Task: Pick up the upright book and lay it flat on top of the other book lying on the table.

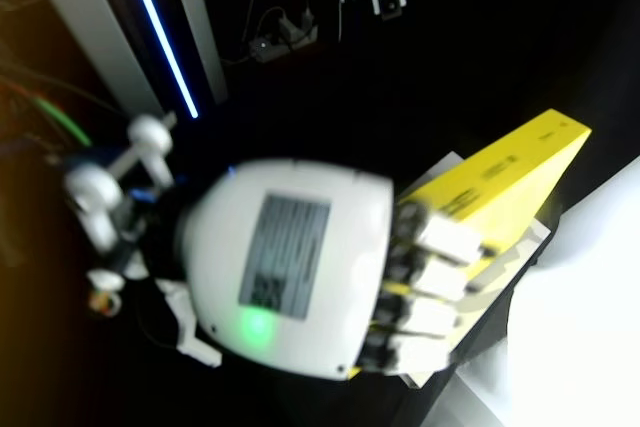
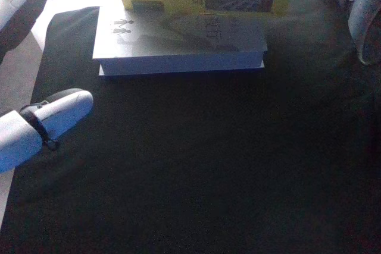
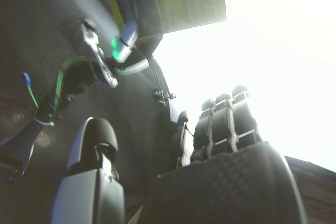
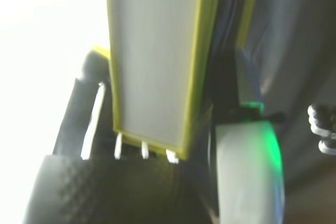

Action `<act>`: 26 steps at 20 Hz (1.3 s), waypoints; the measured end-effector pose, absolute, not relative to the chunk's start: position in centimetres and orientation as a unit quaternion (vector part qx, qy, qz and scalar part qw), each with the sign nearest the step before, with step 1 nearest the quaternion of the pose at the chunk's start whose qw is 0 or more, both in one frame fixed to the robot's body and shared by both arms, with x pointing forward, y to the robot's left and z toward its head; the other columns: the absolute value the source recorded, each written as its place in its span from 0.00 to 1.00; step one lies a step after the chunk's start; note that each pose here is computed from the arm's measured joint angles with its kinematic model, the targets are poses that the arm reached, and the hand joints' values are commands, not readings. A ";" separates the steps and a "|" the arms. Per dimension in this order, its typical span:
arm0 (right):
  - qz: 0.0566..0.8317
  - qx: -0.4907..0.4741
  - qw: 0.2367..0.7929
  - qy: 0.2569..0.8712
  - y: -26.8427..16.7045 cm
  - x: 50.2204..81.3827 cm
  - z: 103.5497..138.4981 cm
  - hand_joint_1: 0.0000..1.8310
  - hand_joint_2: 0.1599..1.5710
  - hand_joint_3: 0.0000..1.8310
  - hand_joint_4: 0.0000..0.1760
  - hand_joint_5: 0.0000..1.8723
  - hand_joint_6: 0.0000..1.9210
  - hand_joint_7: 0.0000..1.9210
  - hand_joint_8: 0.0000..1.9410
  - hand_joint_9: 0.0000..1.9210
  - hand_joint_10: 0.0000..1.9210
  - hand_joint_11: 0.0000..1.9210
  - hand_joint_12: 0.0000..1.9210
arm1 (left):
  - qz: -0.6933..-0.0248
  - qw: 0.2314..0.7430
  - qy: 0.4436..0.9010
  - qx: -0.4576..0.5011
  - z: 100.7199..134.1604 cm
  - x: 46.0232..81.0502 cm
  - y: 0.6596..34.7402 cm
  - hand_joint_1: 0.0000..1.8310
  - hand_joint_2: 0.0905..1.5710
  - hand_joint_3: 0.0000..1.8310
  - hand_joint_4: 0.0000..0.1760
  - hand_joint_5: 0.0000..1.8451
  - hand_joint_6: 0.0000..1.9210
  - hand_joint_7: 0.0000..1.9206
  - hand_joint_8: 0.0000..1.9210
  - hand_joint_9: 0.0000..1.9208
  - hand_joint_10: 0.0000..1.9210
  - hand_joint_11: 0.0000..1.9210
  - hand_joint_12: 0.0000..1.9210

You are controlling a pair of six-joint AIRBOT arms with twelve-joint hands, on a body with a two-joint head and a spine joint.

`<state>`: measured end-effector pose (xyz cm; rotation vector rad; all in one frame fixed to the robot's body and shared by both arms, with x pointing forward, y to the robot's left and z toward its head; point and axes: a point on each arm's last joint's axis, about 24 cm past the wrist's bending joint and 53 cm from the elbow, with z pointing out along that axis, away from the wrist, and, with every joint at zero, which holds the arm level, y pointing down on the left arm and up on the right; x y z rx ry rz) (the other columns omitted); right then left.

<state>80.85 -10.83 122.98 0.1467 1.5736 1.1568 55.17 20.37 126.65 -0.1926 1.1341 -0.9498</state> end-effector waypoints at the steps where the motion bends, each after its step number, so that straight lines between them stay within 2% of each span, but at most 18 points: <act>1: 0.495 0.068 0.549 0.670 -10.7 80.6 122.1 0.64 0.79 0.00 0.00 0.40 0.67 0.32 0.81 0.30 0.81 0.25 0.96 | -0.433 0.734 0.516 -0.086 126.7 55.1 20.3 0.25 0.75 0.01 0.77 0.00 0.00 0.00 0.00 0.00 0.00 0.00 0.00; 2: 0.500 0.071 0.540 0.673 -10.5 80.3 121.2 0.60 0.78 0.00 0.00 0.38 0.71 0.25 0.59 0.25 0.75 0.20 0.96 | -0.432 0.734 0.517 -0.086 126.6 55.1 20.3 0.25 0.75 0.01 0.79 0.00 0.00 0.00 0.00 0.00 0.00 0.00 0.00; 4: 0.500 0.060 0.528 0.684 -9.6 79.5 119.7 0.57 0.65 0.00 0.00 0.28 0.29 0.27 0.18 0.20 0.45 0.10 0.84 | -0.428 0.734 0.519 -0.091 126.4 55.3 20.6 0.23 0.75 0.01 0.82 0.00 0.00 0.00 0.00 0.00 0.00 0.00 0.00; 6: 0.482 0.030 0.512 0.710 -8.5 78.4 117.6 0.46 0.71 0.00 0.00 0.28 0.11 0.31 0.03 0.22 0.32 0.07 0.80 | -0.429 0.734 0.519 -0.091 126.4 55.2 20.6 0.22 0.75 0.01 0.92 0.00 0.00 0.00 0.00 0.00 0.00 0.00 0.00; 9: 0.450 -0.004 0.492 0.745 -7.3 77.4 114.7 0.07 0.92 0.01 0.00 0.10 0.01 0.06 0.00 0.01 0.22 0.00 0.63 | -0.429 0.733 0.520 -0.093 126.4 55.2 20.6 0.22 0.75 0.01 0.82 0.00 0.00 0.00 0.00 0.00 0.00 0.00 0.00; 10: 0.441 -0.007 0.483 0.756 -7.1 77.2 113.5 0.07 0.92 0.01 0.00 0.10 0.01 0.06 0.00 0.01 0.22 0.00 0.63 | -0.429 0.733 0.519 -0.094 126.4 55.2 20.6 0.22 0.75 0.01 0.82 0.00 0.00 0.00 0.00 0.00 0.00 0.00 0.00; 11: 0.436 -0.017 0.479 0.762 -6.8 76.8 113.0 0.01 0.90 0.00 0.04 0.01 0.00 0.00 0.00 0.00 0.02 0.00 0.30 | -0.427 0.734 0.519 -0.095 126.4 55.2 20.7 0.22 0.76 0.01 0.80 0.00 0.00 0.00 0.00 0.00 0.00 0.00 0.00; 13: 0.441 -0.014 0.473 0.763 -6.7 76.7 113.0 0.03 0.84 0.00 0.07 0.00 0.00 0.00 0.00 0.00 0.00 0.00 0.26 | -0.426 0.733 0.521 -0.095 126.2 55.2 20.7 0.22 0.76 0.01 0.88 0.00 0.00 0.00 0.00 0.00 0.00 0.00 0.00; 14: 0.437 -0.016 0.472 0.765 -6.7 76.7 112.8 0.08 0.80 0.00 0.02 0.00 0.00 0.00 0.00 0.00 0.00 0.00 0.20 | -0.426 0.733 0.521 -0.096 126.2 55.2 20.7 0.23 0.75 0.01 0.88 0.00 0.00 0.00 0.00 0.00 0.00 0.00 0.00; 15: 0.437 -0.014 0.471 0.766 -6.7 76.7 112.7 0.08 0.80 0.00 0.09 0.00 0.00 0.00 0.00 0.00 0.00 0.00 0.04 | -0.426 0.733 0.521 -0.096 126.2 55.2 20.7 0.23 0.75 0.01 0.85 0.00 0.00 0.00 0.00 0.00 0.00 0.00 0.00; 16: 0.440 -0.011 0.467 0.767 -6.7 76.5 112.7 0.07 0.80 0.00 0.12 0.00 0.00 0.00 0.00 0.00 0.00 0.00 0.01 | -0.426 0.733 0.521 -0.096 126.2 55.2 20.7 0.23 0.75 0.01 0.78 0.00 0.00 0.00 0.00 0.00 0.00 0.00 0.00; 17: 0.446 -0.010 0.463 0.766 -6.8 76.0 113.0 0.06 0.79 0.00 0.17 0.00 0.00 0.00 0.00 0.00 0.00 0.00 0.00 | -0.427 0.733 0.521 -0.097 126.2 55.2 20.7 0.22 0.75 0.01 0.86 0.00 0.00 0.00 0.00 0.00 0.00 0.00 0.00; 18: 0.453 -0.015 0.461 0.763 -6.9 75.2 113.5 0.08 0.77 0.00 0.07 0.00 0.00 0.00 0.00 0.00 0.00 0.03 0.01 | -0.427 0.733 0.521 -0.097 126.2 55.2 20.7 0.22 0.75 0.01 0.95 0.00 0.00 0.00 0.00 0.00 0.00 0.00 0.00; 19: 0.459 -0.019 0.460 0.760 -7.0 74.6 114.0 0.03 0.78 0.00 0.00 0.00 0.00 0.00 0.00 0.00 0.00 0.01 0.01 | -0.426 0.733 0.521 -0.097 126.2 55.2 20.7 0.21 0.75 0.01 0.91 0.00 0.00 0.00 0.00 0.00 0.00 0.00 0.00; 23: 0.510 -0.012 0.446 0.735 -8.2 72.3 117.0 0.00 0.78 0.00 0.06 0.00 0.00 0.00 0.00 0.00 0.00 0.00 0.00 | -0.423 0.734 0.522 -0.101 126.1 55.3 21.0 0.22 0.79 0.02 0.56 0.00 0.00 0.00 0.00 0.00 0.00 0.00 0.00; 24: 0.529 -0.012 0.443 0.724 -8.3 71.4 118.2 0.00 0.80 0.00 0.00 0.00 0.00 0.00 0.00 0.00 0.00 0.00 0.00 | -0.420 0.733 0.525 -0.105 125.9 55.3 21.1 0.22 0.79 0.02 0.57 0.00 0.00 0.00 0.00 0.00 0.00 0.00 0.00; 25: 0.546 -0.015 0.440 0.713 -8.3 70.5 119.2 0.00 0.80 0.01 0.22 0.00 0.00 0.00 0.00 0.00 0.00 0.00 0.00 | -0.417 0.732 0.528 -0.108 125.7 55.4 21.3 0.21 0.80 0.02 0.57 0.00 0.00 0.00 0.00 0.00 0.00 0.00 0.00; 26: 0.567 -0.015 0.437 0.698 -8.4 69.5 120.5 0.00 0.76 0.00 0.30 0.00 0.00 0.00 0.00 0.00 0.00 0.00 0.00 | -0.415 0.733 0.528 -0.112 125.7 55.5 21.4 0.23 0.81 0.02 0.59 0.00 0.00 0.00 0.00 0.00 0.00 0.00 0.00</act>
